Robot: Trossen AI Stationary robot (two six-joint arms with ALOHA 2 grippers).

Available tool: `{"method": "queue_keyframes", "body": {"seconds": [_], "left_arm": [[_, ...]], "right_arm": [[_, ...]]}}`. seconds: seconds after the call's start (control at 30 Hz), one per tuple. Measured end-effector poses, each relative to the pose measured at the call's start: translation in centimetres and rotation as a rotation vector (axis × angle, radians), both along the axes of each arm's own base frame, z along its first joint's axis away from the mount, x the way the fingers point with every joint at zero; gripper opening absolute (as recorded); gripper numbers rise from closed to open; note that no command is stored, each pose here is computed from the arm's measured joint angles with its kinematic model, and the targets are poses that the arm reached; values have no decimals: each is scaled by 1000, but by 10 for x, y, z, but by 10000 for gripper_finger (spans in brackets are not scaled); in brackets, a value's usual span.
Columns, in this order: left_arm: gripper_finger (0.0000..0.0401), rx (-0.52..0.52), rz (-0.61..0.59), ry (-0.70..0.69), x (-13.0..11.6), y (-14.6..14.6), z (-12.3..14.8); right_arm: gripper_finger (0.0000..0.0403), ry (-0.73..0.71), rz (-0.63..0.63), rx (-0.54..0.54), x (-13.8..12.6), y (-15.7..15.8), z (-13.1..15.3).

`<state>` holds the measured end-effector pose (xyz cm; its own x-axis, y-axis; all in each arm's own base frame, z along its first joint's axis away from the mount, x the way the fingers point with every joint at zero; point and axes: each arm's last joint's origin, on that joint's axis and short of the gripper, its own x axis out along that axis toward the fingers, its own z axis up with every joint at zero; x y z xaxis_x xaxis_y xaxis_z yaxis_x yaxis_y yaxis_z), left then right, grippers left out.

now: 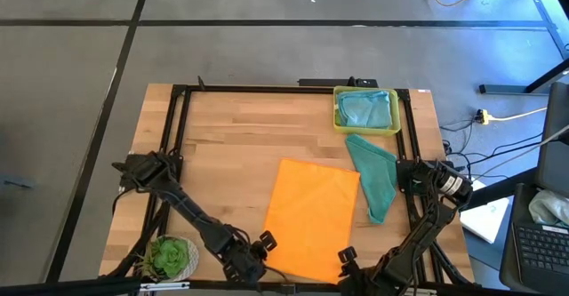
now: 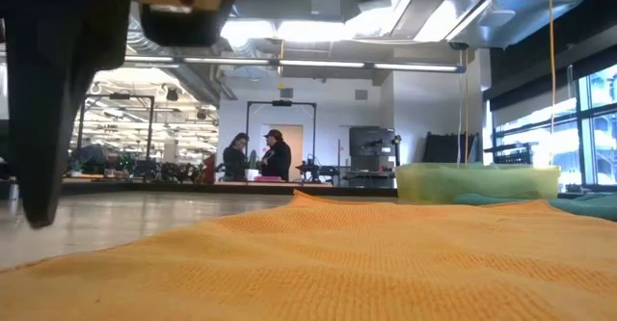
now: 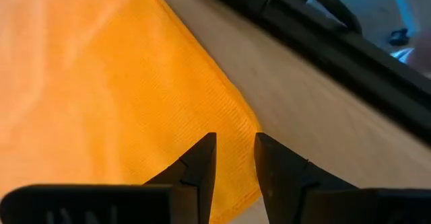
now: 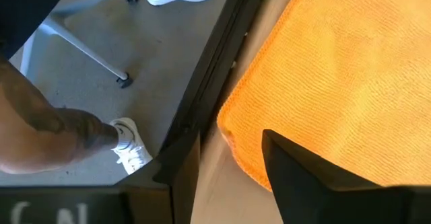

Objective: Fold microfiber towels
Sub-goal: Fold the yellow microfiber cloth

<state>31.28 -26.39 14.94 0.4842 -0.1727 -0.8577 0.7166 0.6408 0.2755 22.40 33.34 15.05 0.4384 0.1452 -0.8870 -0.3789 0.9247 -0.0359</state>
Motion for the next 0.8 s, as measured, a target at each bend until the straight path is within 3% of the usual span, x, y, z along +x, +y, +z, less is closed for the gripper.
{"method": "queue_keyframes", "body": {"seconds": [0.37,0.67,0.8], "left_arm": [[96,-79,-24,83,5,6,-5],[96,-83,-22,94,5,6,-5],[96,-72,-13,100,7,7,-13]], "right_arm": [[165,-26,-64,0,1,-1,0],[165,-25,-65,0,0,-1,-1],[156,-7,-89,-13,-5,-9,-15]]}}
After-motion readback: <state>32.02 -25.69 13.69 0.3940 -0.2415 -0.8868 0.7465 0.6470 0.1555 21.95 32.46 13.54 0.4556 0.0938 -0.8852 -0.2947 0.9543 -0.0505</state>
